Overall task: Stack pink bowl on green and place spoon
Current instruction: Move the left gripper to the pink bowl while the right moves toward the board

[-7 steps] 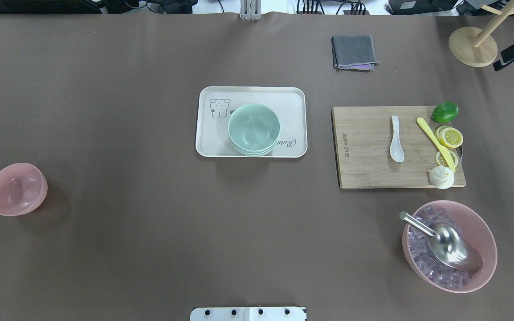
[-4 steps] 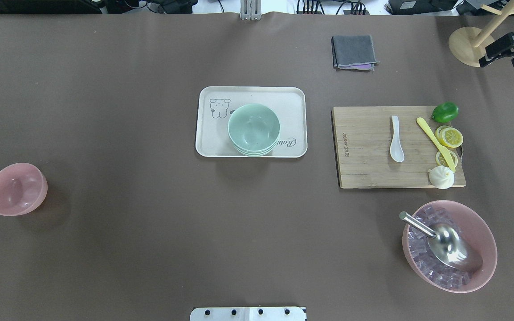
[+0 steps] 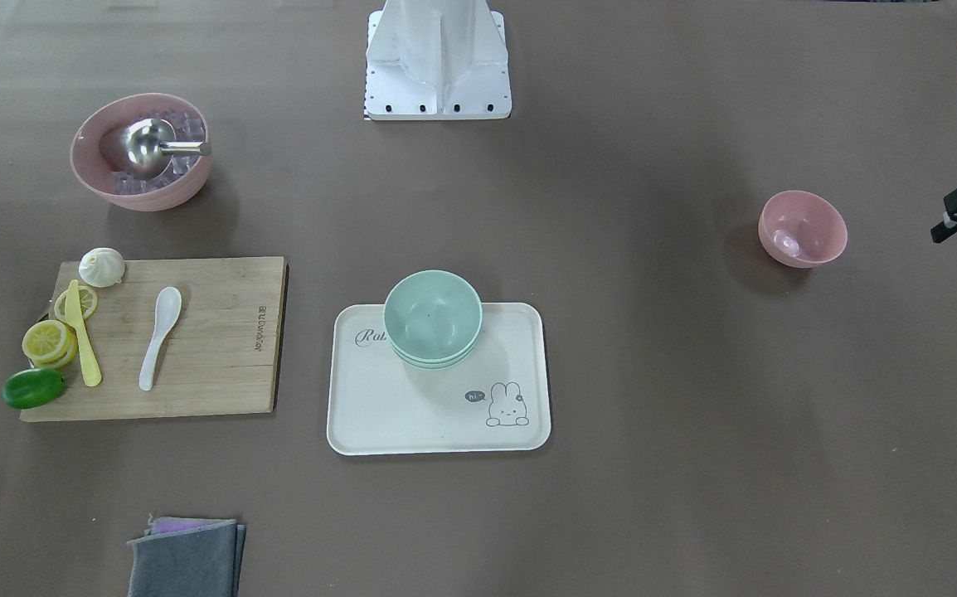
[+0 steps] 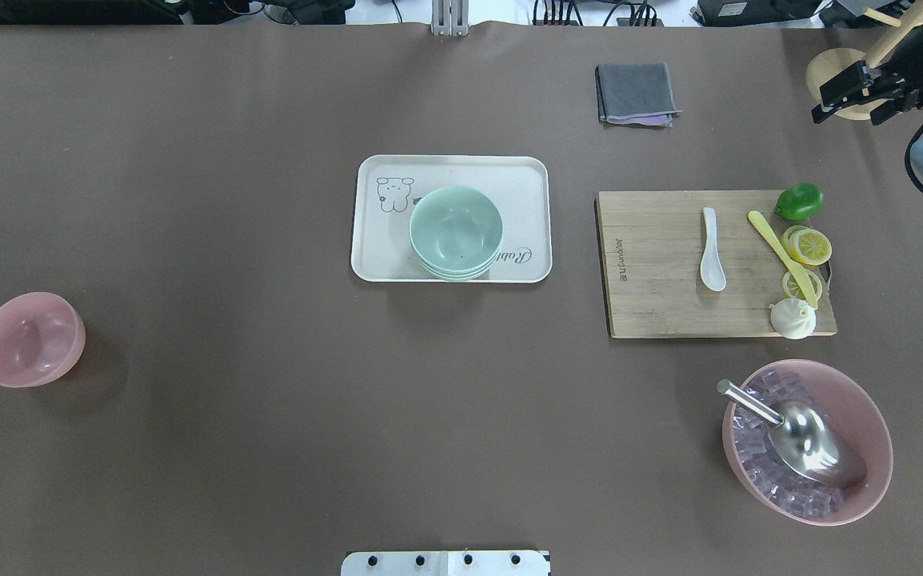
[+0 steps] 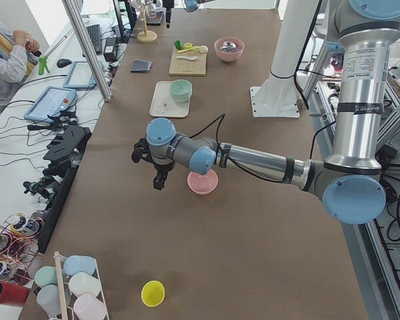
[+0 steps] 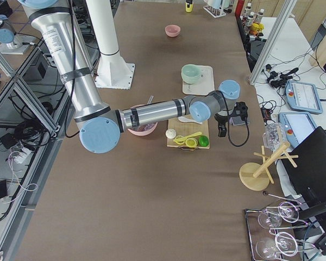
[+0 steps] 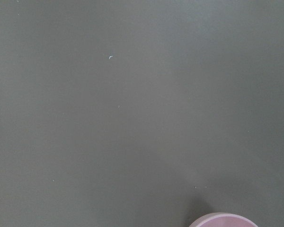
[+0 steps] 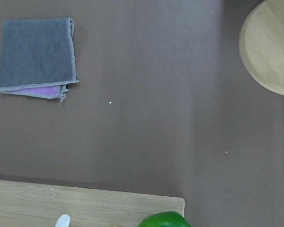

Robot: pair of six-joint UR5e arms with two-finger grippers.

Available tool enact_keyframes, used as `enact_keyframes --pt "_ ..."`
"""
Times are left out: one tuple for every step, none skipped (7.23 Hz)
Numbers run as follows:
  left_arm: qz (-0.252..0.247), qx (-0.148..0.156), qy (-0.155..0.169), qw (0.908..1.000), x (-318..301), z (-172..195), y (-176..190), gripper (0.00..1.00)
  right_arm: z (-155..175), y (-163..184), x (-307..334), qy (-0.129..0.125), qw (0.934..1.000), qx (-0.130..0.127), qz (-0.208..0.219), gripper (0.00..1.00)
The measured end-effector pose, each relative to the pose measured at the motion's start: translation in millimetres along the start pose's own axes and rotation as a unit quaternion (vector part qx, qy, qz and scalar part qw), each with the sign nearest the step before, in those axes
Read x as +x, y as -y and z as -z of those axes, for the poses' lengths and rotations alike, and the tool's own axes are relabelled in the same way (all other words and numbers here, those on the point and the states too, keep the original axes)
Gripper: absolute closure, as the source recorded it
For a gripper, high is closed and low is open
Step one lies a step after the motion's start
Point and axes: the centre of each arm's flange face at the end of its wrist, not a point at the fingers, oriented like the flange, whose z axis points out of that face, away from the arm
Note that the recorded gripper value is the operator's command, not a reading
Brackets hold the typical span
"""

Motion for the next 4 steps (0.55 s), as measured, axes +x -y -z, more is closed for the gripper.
enact_keyframes --pt "0.009 0.002 -0.002 1.0 4 -2 1 0.02 -2 2 -7 0.002 1.0 -0.001 0.0 0.0" --pt "0.013 0.001 -0.002 0.9999 6 -5 2 0.02 -2 3 -11 0.003 1.0 -0.002 -0.001 0.0" --pt "0.018 -0.005 -0.001 0.9998 5 -12 0 0.02 -2 5 -15 0.004 1.0 -0.001 -0.003 0.0" --pt "0.025 -0.016 -0.001 0.9995 3 -24 -2 0.02 -2 6 -22 0.006 1.0 -0.001 -0.006 0.0"
